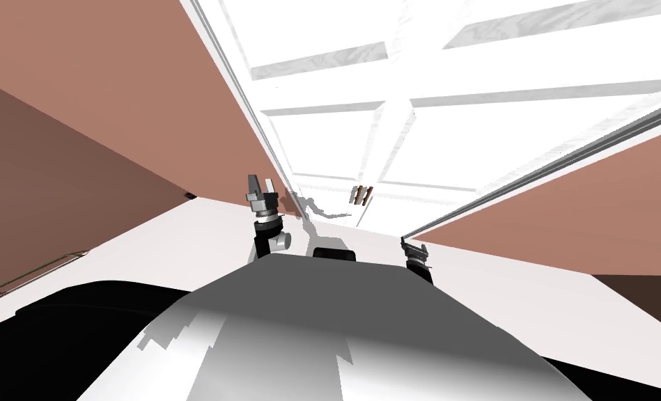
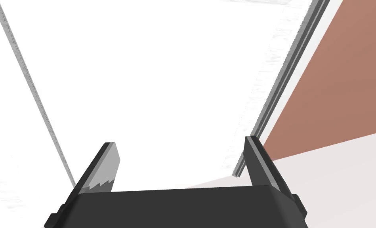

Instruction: Pull the door open

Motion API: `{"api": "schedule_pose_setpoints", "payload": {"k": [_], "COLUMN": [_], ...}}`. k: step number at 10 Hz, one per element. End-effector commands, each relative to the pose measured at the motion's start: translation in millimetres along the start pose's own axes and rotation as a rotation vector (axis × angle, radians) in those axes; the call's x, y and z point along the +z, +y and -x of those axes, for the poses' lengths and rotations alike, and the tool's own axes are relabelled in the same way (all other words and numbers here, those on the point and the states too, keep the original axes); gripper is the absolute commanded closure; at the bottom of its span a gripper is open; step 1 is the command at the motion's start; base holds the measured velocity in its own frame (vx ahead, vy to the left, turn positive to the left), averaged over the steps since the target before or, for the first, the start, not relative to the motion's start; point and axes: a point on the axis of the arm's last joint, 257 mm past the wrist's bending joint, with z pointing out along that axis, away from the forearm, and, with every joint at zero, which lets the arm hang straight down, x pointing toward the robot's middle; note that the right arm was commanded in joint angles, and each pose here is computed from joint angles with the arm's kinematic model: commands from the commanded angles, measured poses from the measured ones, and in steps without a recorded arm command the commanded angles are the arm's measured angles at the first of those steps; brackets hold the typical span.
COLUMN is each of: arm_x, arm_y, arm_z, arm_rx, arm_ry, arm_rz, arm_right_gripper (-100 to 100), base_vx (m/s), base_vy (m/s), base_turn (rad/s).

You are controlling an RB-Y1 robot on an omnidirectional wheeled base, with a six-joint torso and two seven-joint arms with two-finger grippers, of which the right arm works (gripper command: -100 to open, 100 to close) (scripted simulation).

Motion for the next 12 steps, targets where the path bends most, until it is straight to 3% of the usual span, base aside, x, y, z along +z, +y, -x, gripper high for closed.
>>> {"api": "schedule_pose_setpoints", "payload": {"k": [1, 8, 12], "arm_x": [7.3, 30.4, 42.7], "arm_y": [-18.5, -91.8, -148.9], "arm_z": [-6.4, -39.0, -69.7], "arm_rx": [0.020, 0.091, 0.145], "arm_ry": [0.019, 0.091, 0.150], "arm_rz": [-0.022, -0.112, -0.185], "arm_right_gripper": [-100, -100, -100], "base_vx": [0.162, 0.188, 0.220], "base_vy": [0.023, 0.012, 0.026], "base_turn": [0.111, 0.112, 0.098]}}
